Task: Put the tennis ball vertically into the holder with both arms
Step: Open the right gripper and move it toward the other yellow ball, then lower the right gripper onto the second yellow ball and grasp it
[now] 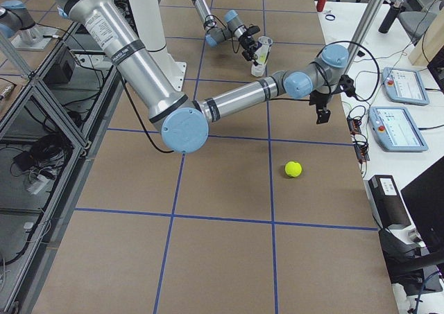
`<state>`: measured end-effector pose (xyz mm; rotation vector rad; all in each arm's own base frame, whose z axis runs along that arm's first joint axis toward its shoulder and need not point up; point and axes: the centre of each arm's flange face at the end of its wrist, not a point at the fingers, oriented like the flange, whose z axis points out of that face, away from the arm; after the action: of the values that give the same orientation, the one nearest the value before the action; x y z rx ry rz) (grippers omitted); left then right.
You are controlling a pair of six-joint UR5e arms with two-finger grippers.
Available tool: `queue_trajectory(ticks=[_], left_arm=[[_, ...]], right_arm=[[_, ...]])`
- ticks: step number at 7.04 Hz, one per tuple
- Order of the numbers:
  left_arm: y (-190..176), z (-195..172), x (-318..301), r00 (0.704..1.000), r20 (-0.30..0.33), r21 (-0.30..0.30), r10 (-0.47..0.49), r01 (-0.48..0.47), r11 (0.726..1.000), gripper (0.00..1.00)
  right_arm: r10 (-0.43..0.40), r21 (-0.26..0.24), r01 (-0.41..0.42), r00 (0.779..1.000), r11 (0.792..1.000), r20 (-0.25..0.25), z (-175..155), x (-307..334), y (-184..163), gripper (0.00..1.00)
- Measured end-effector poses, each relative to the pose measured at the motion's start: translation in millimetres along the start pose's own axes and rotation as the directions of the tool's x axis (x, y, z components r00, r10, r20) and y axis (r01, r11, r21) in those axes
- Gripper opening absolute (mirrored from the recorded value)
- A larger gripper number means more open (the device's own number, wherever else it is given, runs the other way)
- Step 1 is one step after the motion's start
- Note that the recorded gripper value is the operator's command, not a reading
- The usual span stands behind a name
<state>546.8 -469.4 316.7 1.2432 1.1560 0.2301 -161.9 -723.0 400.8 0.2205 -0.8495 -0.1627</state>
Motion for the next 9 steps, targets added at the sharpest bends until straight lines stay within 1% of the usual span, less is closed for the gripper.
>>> queue_trajectory(ticks=[1,2,3,5,7,9], left_arm=[[0.7,0.0,0.0,1.0,0.0,-0.001,0.0,0.0,1.0,0.76],[1.2,0.0,0.4,1.0,0.0,-0.002,0.0,0.0,1.0,0.76],[1.2,0.1,0.7,1.0,-0.001,-0.002,0.0,0.0,1.0,0.77],[0.1,0.1,1.6,1.0,-0.002,0.0,-0.001,0.001,1.0,0.77],[-0.9,0.0,1.2,1.0,-0.002,0.002,-0.001,0.001,1.0,0.77],[-1.3,-0.1,1.0,1.0,-0.002,0.002,-0.001,0.001,1.0,0.77]], right_arm=[[-0.02,-0.014,0.02,0.999,1.0,-0.039,28.4,28.4,14.5,0.99],[-0.041,-0.024,0.039,0.997,0.999,-0.065,62.8,49.6,31.3,0.99],[-0.058,-0.036,0.055,0.995,0.998,-0.078,90.0,60.3,45.0,0.99],[-0.078,-0.07,0.071,0.991,0.995,-0.107,127.3,62.1,63.4,0.99],[-0.089,-0.096,0.077,0.987,0.992,-0.136,148.0,61.7,73.3,0.99],[-0.093,-0.107,0.076,0.983,0.991,-0.157,155.7,66.8,78.6,0.99]])
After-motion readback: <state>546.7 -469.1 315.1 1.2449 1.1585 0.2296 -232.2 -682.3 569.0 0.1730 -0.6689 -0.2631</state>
